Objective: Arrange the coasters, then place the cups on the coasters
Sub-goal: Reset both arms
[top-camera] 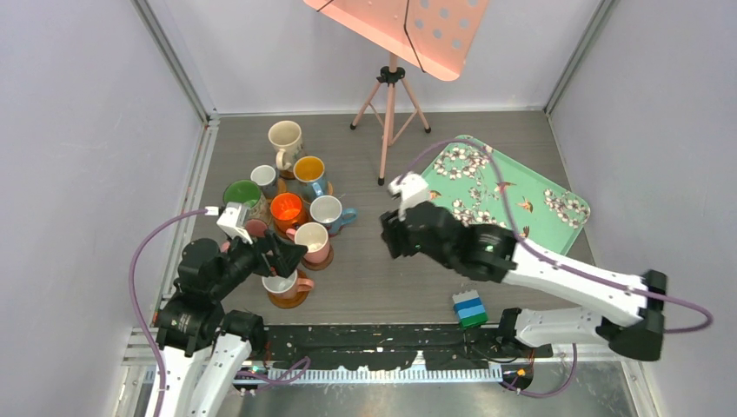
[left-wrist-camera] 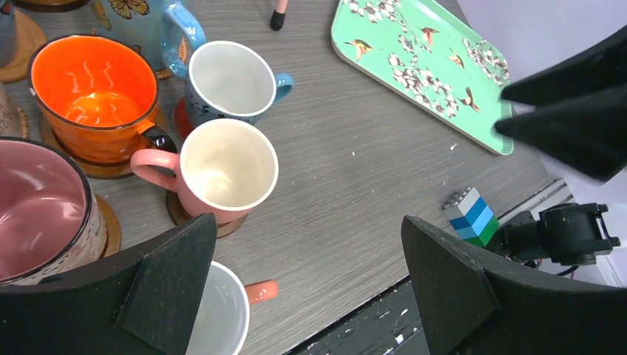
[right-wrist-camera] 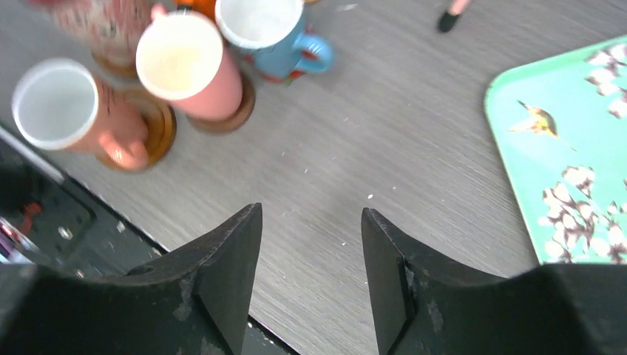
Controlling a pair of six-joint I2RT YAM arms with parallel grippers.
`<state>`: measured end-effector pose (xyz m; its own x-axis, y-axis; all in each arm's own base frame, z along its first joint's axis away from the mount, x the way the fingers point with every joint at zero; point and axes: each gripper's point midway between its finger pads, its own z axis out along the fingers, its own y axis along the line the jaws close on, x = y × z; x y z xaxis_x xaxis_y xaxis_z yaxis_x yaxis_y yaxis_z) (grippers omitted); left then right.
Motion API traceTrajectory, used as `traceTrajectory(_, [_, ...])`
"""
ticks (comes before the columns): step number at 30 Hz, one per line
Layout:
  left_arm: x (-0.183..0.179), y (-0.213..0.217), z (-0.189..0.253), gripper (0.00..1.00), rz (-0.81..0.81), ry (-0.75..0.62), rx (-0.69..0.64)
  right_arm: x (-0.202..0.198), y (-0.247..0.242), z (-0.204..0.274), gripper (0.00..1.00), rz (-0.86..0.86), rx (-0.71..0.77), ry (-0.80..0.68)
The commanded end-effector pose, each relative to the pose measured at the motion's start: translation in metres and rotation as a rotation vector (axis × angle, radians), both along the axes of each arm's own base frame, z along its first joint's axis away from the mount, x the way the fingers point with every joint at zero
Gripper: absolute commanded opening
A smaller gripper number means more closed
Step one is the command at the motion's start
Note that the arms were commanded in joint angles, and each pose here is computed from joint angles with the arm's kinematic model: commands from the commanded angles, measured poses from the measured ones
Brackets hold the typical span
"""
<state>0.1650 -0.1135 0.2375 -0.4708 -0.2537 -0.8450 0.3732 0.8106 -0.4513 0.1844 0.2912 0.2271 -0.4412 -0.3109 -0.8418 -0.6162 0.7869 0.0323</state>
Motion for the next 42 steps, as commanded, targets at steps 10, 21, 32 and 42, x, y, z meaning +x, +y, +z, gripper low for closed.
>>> traceTrajectory(10, [-0.001,-0.005,0.018,0.99,-0.022,-0.073,-0.047,0.008,-0.113,0.061,0.87,-0.444,0.29,-0.081])
traceTrajectory(21, [0.002,0.001,0.021,0.99,0.017,-0.08,-0.032,0.001,-0.135,0.065,1.0,-0.509,0.432,-0.067])
traceTrajectory(32, [0.001,0.003,0.021,0.99,0.027,-0.082,-0.021,-0.006,-0.134,0.077,0.95,-0.443,0.512,-0.087])
traceTrajectory(42, [0.0,0.004,0.021,0.99,0.025,-0.08,-0.019,-0.009,-0.133,0.081,0.95,-0.419,0.539,-0.088])
